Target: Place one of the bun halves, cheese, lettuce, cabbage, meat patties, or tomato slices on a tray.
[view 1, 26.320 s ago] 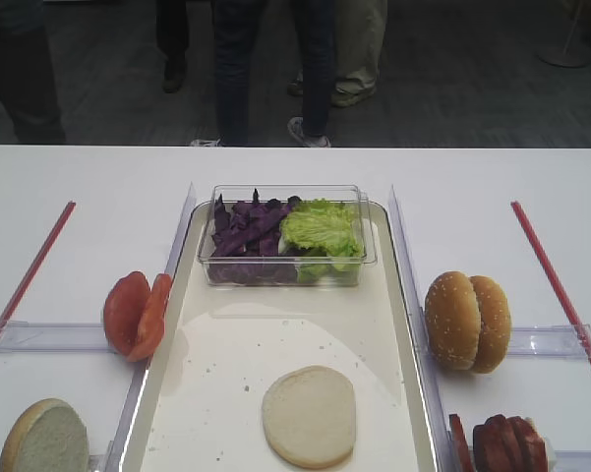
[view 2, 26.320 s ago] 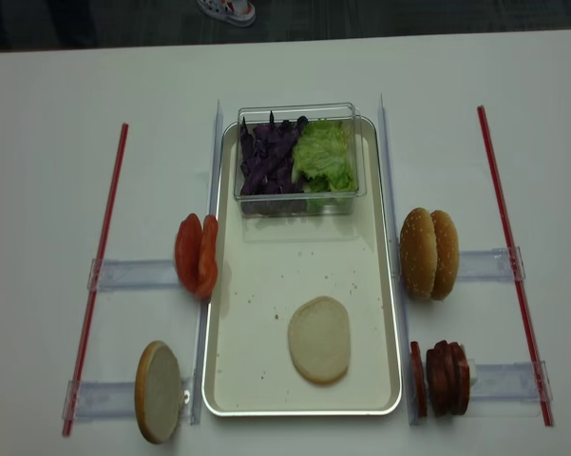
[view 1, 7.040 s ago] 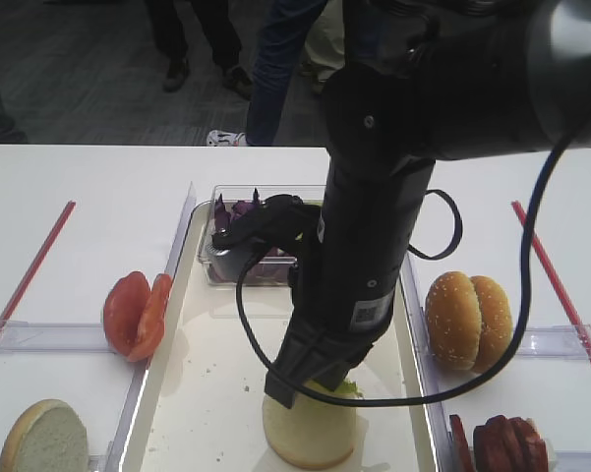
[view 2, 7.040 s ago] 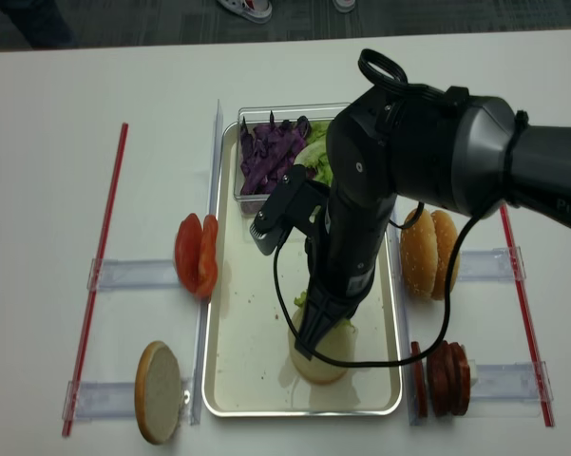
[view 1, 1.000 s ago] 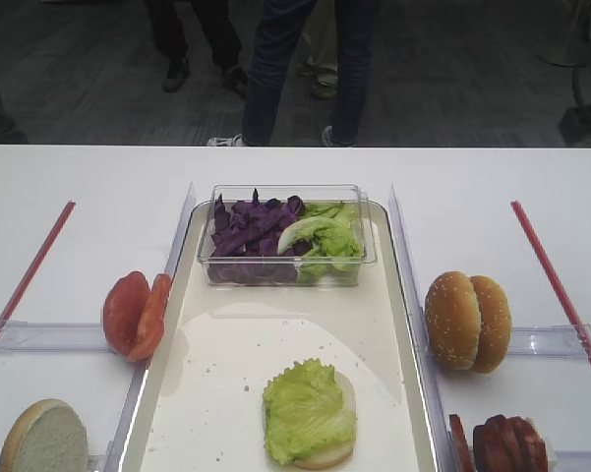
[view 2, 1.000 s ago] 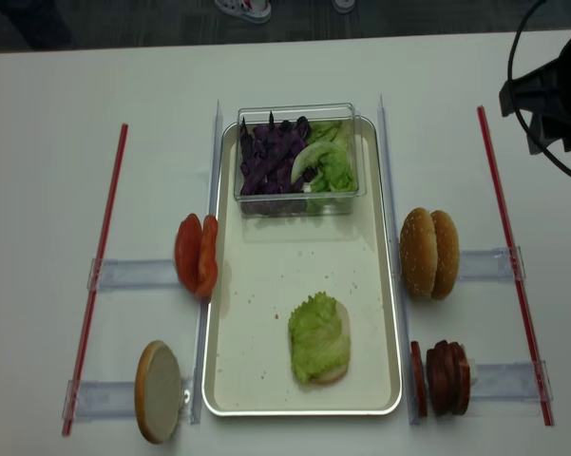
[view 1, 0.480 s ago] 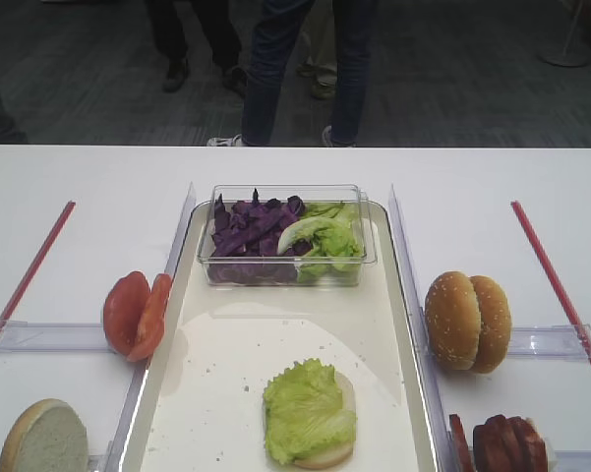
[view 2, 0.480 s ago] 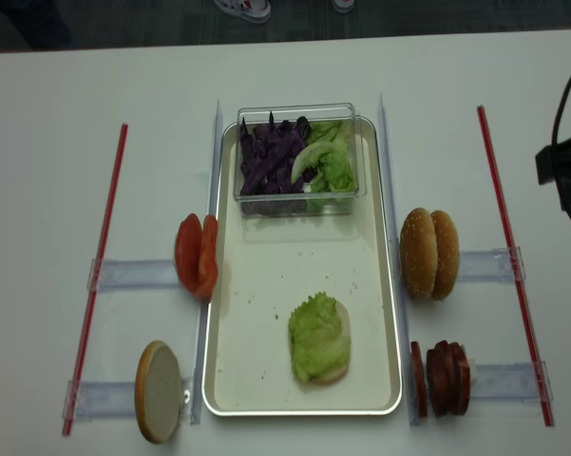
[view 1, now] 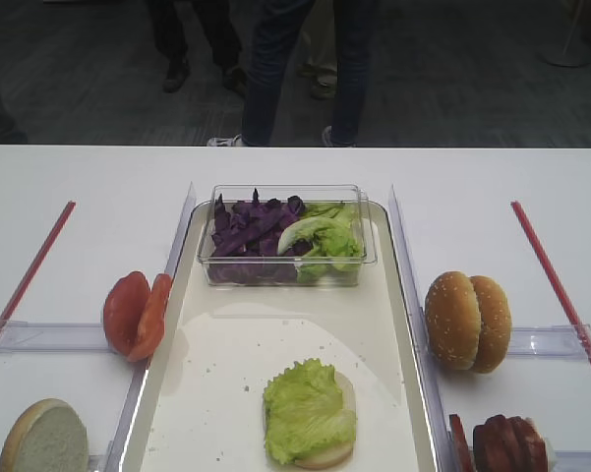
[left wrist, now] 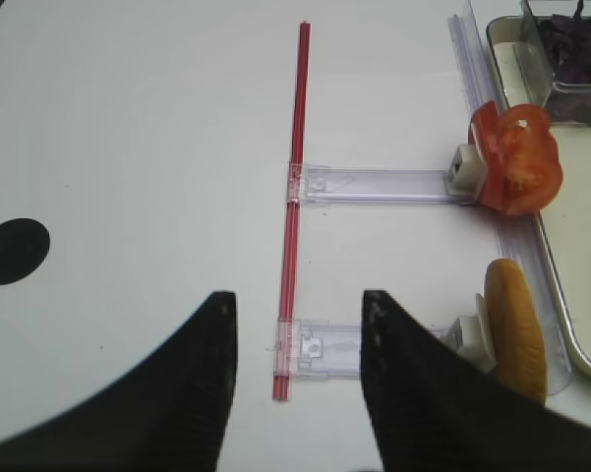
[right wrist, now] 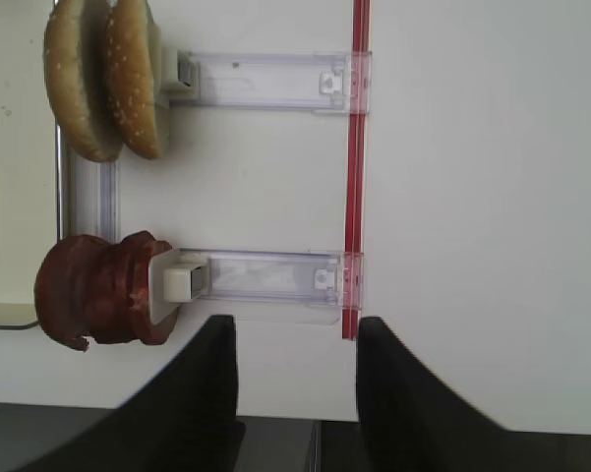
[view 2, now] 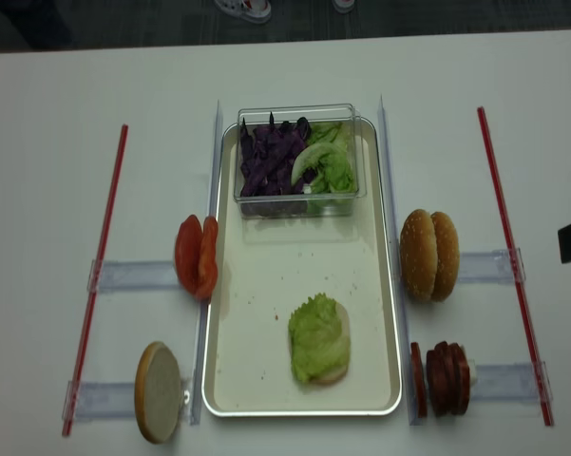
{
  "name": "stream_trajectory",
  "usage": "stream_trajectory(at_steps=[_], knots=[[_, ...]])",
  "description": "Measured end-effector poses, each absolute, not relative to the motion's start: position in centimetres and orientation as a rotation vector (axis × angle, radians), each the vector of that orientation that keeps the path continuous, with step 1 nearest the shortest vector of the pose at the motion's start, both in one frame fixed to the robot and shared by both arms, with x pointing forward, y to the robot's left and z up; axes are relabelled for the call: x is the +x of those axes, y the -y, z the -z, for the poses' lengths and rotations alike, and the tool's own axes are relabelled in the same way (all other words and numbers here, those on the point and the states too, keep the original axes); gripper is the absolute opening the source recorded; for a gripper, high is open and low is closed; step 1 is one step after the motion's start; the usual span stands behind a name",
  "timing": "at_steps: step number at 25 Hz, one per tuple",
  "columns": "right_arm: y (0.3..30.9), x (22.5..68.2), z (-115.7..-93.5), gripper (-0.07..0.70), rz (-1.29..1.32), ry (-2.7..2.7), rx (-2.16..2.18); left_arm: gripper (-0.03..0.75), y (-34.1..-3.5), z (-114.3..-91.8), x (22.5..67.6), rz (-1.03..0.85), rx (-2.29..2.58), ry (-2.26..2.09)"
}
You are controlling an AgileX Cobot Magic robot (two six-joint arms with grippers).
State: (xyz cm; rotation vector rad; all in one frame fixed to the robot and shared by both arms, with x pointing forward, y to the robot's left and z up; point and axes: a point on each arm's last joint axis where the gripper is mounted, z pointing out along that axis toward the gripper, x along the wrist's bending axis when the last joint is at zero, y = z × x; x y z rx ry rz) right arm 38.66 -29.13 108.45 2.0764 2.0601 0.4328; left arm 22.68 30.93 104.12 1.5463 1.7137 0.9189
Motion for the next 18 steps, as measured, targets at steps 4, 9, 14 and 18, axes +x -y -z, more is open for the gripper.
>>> stream_trajectory(at_steps=[4,9,14,18], knots=[[29.0,37.6,-108.6,0.328,-0.468,-2.053,2.072,0.288,-30.9,-104.1,22.7,-0.919,1.546,-1.714],[29.1,36.1,-109.3,0.328,-0.515,-2.013,2.021,0.288,-30.9,-104.1,22.7,-0.919,1.546,-1.714],[29.2,34.4,-110.3,0.328,-0.578,-1.962,1.961,0.288,-30.9,-104.1,22.7,-0.919,1.546,-1.714],[29.2,33.2,-110.8,0.328,-0.622,-1.932,1.928,0.288,-30.9,-104.1,22.7,-0.919,1.546,-1.714]])
